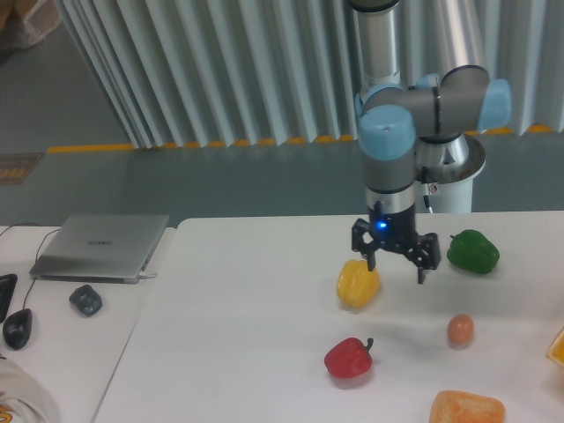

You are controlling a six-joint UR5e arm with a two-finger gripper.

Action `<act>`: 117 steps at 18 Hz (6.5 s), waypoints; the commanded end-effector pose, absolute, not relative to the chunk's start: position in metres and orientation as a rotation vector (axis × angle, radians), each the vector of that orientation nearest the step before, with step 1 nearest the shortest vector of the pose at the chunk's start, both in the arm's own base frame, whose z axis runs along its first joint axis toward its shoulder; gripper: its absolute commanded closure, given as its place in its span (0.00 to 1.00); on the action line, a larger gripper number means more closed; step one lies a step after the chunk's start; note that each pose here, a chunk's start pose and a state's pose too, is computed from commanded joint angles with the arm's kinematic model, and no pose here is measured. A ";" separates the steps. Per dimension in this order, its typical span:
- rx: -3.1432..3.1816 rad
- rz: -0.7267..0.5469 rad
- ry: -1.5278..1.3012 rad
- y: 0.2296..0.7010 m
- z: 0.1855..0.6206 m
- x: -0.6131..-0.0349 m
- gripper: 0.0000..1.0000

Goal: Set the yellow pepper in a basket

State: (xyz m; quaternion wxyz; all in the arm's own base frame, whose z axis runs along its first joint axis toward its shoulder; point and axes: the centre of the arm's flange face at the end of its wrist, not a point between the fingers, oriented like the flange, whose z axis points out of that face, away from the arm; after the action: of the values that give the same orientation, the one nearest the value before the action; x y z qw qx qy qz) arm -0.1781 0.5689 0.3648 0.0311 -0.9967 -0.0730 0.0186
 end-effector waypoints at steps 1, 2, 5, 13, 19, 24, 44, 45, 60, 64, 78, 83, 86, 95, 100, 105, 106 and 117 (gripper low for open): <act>-3.077 0.059 -0.181 0.574 0.362 -0.166 0.00; -3.082 0.053 -0.161 0.576 0.360 -0.160 0.00; -3.090 0.052 -0.126 0.578 0.357 -0.157 0.00; -3.253 0.182 0.044 0.571 0.329 -0.143 0.00; -3.264 0.175 0.099 0.574 0.324 -0.123 0.00; -3.274 0.169 0.151 0.583 0.309 -0.107 0.00; -3.339 0.173 0.178 0.583 0.276 -0.109 0.00; -3.344 0.169 0.180 0.583 0.274 -0.109 0.00; -3.346 0.188 0.178 0.582 0.279 -0.112 0.57; -3.315 0.193 0.153 0.582 0.308 -0.119 0.57; -3.196 0.139 0.487 0.558 0.371 -0.242 0.56; -3.138 0.164 0.481 0.537 0.393 -0.306 0.56; -3.134 0.179 0.496 0.516 0.392 -0.345 0.56; -3.094 0.333 0.425 0.465 0.404 -0.432 0.56; -3.077 0.408 0.385 0.451 0.387 -0.472 0.56; -3.106 0.397 0.394 0.402 0.379 -0.518 0.55; -3.110 0.399 0.385 0.395 0.375 -0.526 0.55; -3.115 0.383 0.596 0.364 0.357 -0.557 0.00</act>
State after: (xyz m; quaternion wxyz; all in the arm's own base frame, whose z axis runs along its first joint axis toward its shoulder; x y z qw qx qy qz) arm -0.5566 0.3641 0.3575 -0.0265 -0.9747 0.1866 0.1199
